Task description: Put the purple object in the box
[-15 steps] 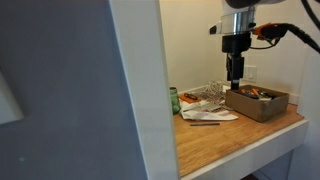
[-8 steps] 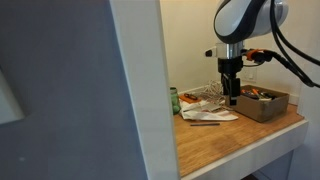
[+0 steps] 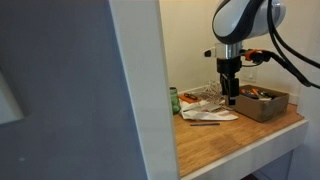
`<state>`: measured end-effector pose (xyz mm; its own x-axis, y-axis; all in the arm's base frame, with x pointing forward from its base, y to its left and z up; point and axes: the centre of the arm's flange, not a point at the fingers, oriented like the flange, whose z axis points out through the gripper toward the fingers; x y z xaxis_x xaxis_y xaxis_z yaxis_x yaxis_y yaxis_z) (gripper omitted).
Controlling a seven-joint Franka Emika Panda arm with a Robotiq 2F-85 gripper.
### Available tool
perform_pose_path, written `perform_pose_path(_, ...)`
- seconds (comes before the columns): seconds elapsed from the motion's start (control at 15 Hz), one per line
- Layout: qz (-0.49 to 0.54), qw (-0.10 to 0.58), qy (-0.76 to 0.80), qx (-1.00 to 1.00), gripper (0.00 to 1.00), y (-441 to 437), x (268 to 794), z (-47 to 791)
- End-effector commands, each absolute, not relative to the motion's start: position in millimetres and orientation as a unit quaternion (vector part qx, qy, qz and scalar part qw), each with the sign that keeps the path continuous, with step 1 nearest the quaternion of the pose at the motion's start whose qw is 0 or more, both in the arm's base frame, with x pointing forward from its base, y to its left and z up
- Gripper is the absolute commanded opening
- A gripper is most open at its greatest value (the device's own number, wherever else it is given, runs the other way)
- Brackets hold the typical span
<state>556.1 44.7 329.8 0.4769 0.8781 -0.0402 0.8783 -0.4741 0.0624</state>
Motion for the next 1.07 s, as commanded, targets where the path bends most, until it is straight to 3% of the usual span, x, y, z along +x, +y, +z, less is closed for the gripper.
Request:
perform_pose_path(0.0, -0.015, -0.002, 0.54, 0.842, 1.0, 47.2, 574.9, 301.0)
perform_pose_path(1.0, 0.052, -0.048, 0.569, 0.82, 0.99, 35.3, 652.9, 197.5)
